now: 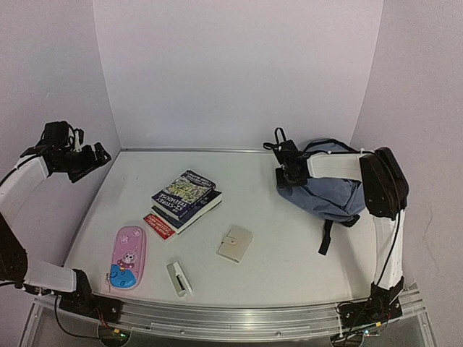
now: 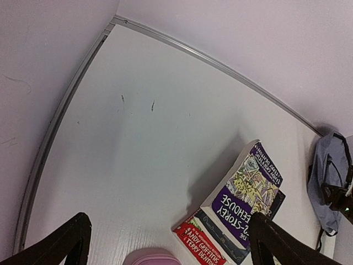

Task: Pack the student bag
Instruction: Adjust the student bag at the center of the board.

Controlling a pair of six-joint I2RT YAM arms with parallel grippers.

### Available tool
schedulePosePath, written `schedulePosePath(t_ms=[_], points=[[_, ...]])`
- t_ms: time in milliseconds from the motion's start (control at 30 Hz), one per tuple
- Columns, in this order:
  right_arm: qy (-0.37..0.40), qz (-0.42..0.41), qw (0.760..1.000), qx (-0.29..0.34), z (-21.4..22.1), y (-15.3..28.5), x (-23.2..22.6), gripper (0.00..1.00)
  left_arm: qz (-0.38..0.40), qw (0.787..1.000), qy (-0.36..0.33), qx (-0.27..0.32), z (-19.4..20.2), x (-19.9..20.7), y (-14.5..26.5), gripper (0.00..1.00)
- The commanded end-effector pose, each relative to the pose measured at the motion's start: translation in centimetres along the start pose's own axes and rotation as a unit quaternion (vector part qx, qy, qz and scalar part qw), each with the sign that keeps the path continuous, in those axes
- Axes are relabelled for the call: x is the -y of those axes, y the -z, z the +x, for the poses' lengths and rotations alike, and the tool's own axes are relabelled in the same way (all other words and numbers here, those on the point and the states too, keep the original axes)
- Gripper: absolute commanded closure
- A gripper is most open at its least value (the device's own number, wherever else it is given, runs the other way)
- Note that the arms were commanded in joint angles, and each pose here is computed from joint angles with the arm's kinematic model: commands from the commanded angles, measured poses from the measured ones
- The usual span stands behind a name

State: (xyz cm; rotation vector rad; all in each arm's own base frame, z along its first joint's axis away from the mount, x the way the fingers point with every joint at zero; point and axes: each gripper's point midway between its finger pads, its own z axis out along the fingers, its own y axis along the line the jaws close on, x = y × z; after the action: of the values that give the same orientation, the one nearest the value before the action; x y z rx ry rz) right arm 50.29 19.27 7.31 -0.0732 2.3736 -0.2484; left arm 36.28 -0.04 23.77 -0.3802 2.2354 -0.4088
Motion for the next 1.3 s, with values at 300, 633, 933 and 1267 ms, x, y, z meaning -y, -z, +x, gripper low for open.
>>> schedulePosePath(t_ms=[300,633,933,1267], points=[[0.062,-0.111,0.992,-0.026,3.5,5.6,-3.3,1.0,-0.003,1.0,0.006,-0.01,0.0,-0.1,-0.8,0.0],[-0.024,-0.213,0.975,-0.054,8.9,18.1,-0.6,0.62,-0.007,1.0,0.006,-0.016,0.2,-0.4,-1.3,0.0],[-0.126,-0.138,0.98,0.061,0.1,21.8,3.4,0.04,-0.002,1.0,0.006,-0.011,0.0,-0.1,-0.9,0.0],[-0.162,-0.02,0.983,0.081,-3.6,14.3,0.9,0.08,-0.015,1.0,0.001,0.006,-0.4,-0.4,-0.1,0.0]])
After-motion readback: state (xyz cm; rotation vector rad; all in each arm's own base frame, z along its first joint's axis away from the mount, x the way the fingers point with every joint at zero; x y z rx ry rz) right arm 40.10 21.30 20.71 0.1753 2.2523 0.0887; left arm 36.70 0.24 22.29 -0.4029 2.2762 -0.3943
